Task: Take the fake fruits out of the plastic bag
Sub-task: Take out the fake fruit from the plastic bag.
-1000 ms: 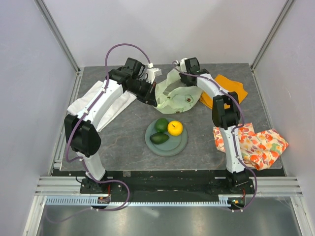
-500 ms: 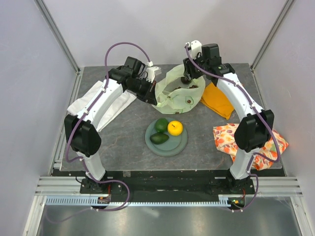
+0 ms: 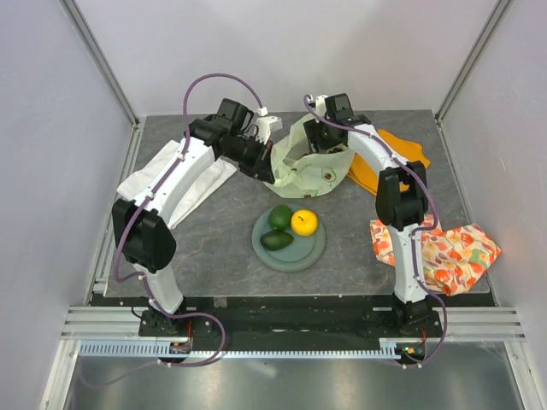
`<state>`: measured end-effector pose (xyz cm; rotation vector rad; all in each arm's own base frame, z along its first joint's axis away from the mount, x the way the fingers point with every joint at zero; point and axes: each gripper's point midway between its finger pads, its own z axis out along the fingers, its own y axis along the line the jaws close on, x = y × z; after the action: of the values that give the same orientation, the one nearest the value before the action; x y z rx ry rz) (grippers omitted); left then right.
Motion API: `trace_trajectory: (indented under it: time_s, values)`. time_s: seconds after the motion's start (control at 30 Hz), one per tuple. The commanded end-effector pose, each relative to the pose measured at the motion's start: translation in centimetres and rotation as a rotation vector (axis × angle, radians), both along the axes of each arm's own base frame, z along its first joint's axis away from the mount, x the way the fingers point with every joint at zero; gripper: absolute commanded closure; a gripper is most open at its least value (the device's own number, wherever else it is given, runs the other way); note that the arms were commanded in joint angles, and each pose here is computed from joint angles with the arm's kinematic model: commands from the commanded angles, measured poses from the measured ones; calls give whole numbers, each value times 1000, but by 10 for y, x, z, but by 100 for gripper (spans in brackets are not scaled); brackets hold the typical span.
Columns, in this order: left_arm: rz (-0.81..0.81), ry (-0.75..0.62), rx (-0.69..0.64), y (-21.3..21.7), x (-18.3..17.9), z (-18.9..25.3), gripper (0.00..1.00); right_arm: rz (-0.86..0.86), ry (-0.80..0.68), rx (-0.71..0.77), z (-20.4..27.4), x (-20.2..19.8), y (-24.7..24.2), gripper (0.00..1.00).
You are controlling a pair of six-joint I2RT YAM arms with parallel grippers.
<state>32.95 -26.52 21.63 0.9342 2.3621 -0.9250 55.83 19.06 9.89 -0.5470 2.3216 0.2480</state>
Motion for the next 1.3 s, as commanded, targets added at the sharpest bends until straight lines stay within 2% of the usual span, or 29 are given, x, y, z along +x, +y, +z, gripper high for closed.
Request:
trace_trajectory:
  time_s: [0.0, 0.03, 0.07, 0.1, 0.23, 0.27, 0.43, 0.53, 0.6, 0.63, 0.73, 0.83, 0.87, 0.9, 0.93, 1.0, 1.03, 1.1, 1.13, 1.2, 1.27]
  values:
    - [-34, -47, -49, -6, -10, 26, 98, -139, -117, -45, 16, 37, -15, 25]
    - [-37, -45, -49, -6, -11, 25, 98, -148, -136, -42, 19, 44, -14, 22]
    - [-43, -40, -47, -7, -13, 24, 99, -171, -136, -42, 11, 49, -15, 9]
    - [-46, -35, -47, -7, -13, 23, 98, -213, -151, -61, 11, 54, -21, 3]
    - [-57, -15, -40, -9, -17, 17, 99, -268, -208, -75, 14, 76, -26, 2]
    - [-65, -11, -43, -11, -18, 16, 98, -279, -188, -91, -2, 78, -28, 2]
    - [-85, 11, -32, -16, -25, 8, 98, -284, -221, -83, -10, 101, -27, 2]
    - [-88, 12, -24, -17, -27, 7, 98, -288, -204, -88, -25, 103, -29, 11]
    - [-89, 3, -19, -18, -26, 7, 98, -264, -195, -70, -23, 101, -26, 26]
    - [-88, 3, -17, -18, -25, 6, 98, -251, -180, -63, -27, 98, -25, 38]
    - [-87, 0, -11, -18, -23, 5, 98, -207, -197, -19, -6, 97, -19, 53]
    - [-81, -9, -5, -19, -19, 5, 99, -181, -232, 30, 35, 93, -17, 60]
    - [-73, -18, 2, -18, -16, 5, 98, -155, -259, 68, 67, 86, -13, 61]
    - [-71, -24, 3, -18, -14, 5, 98, -131, -239, 84, 68, 77, -9, 62]
    - [-69, -37, 1, -19, -12, 8, 98, -112, -283, 114, 106, 67, -9, 64]
    - [-65, -50, 2, -20, -8, 10, 99, -60, -244, 142, 107, 44, -2, 66]
    - [-64, -60, -1, -21, -6, 12, 98, -47, -283, 166, 139, 31, -3, 68]
    - [-60, -71, -6, -22, -3, 15, 99, -19, -236, 178, 132, 9, -2, 69]
    - [-58, -75, -7, -22, -2, 16, 98, 12, -254, 205, 152, -5, 1, 70]
    - [-54, -76, -11, -23, -1, 17, 98, 21, -216, 224, 147, -21, 1, 70]
    - [-45, -77, -8, -23, 1, 17, 99, 63, -220, 268, 165, -40, 6, 70]
